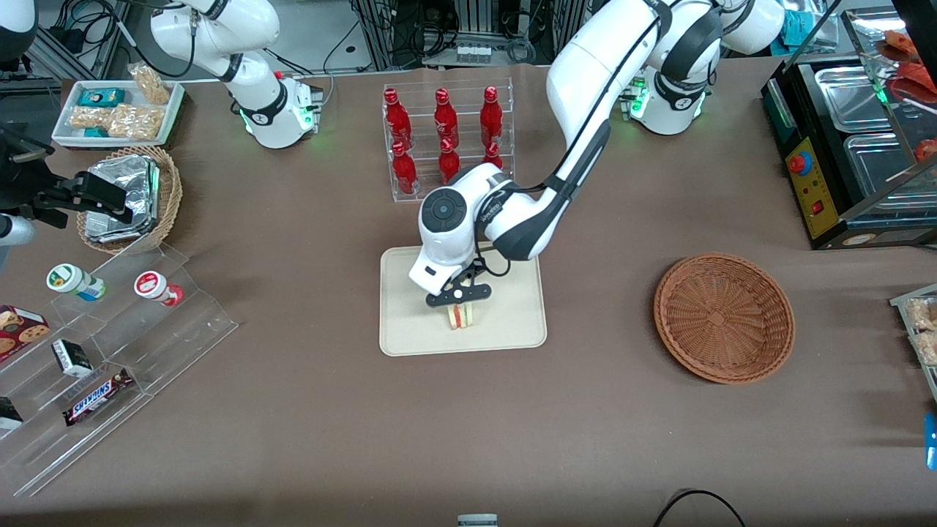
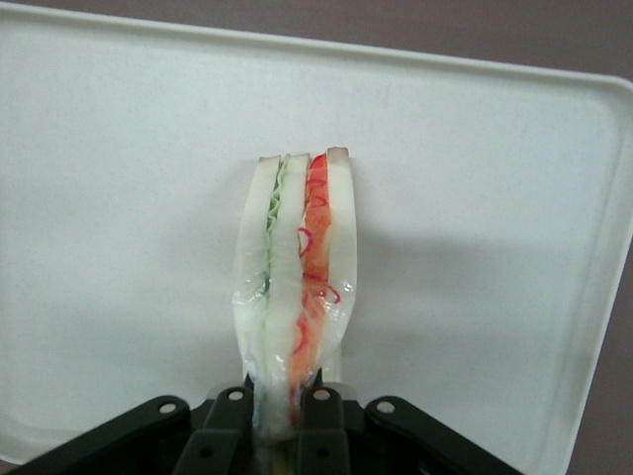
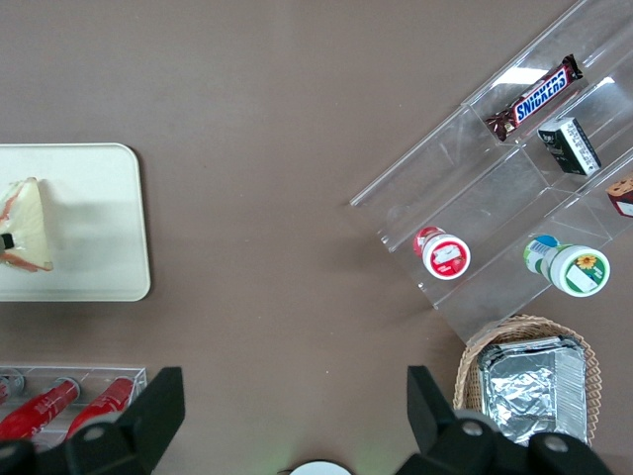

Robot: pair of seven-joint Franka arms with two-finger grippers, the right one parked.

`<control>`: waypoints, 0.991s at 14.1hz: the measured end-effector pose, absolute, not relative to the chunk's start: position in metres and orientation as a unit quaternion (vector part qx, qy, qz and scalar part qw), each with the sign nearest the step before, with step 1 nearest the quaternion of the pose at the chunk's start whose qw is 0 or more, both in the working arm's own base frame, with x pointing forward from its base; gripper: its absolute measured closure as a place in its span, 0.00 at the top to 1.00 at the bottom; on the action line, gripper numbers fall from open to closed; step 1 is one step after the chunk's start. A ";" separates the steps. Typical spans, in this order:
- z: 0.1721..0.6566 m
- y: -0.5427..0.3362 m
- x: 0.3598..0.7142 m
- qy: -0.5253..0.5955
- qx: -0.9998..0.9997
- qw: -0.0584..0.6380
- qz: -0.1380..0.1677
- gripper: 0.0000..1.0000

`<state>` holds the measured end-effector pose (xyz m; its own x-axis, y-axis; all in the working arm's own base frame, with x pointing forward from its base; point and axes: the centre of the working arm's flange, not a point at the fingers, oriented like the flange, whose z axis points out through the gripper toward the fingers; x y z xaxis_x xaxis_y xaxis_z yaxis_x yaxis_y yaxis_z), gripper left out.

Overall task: Place sandwich from basket to tray
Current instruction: 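Carry the held sandwich over to the cream tray, then lower the sandwich onto the tray and open the left gripper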

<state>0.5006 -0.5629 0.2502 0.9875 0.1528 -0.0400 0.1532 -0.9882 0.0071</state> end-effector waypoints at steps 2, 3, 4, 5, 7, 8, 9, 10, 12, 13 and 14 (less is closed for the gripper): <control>0.245 -0.564 0.498 0.076 0.997 -0.002 -0.016 0.15; 0.244 -0.564 0.498 0.078 0.997 -0.003 -0.015 0.20; 0.243 -0.564 0.498 0.082 0.996 -0.003 -0.015 0.30; 0.243 -0.564 0.499 0.085 0.996 -0.001 -0.014 0.38; 0.251 -0.566 0.503 0.086 0.996 0.005 -0.007 0.58; 0.258 -0.567 0.505 0.085 0.996 0.009 -0.002 0.67; 0.269 -0.568 0.507 0.083 0.996 0.009 0.007 0.78; 0.283 -0.567 0.509 0.081 0.997 0.007 0.013 0.87; 0.323 -0.556 0.513 0.086 0.996 -0.001 0.018 1.00; 0.346 -0.543 0.517 0.093 0.995 -0.010 0.015 1.00; 0.365 -0.527 0.522 0.101 0.995 -0.018 0.012 1.00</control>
<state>0.5215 -0.5268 0.3645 0.9793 0.2008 0.0270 0.2016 -0.9789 -0.0339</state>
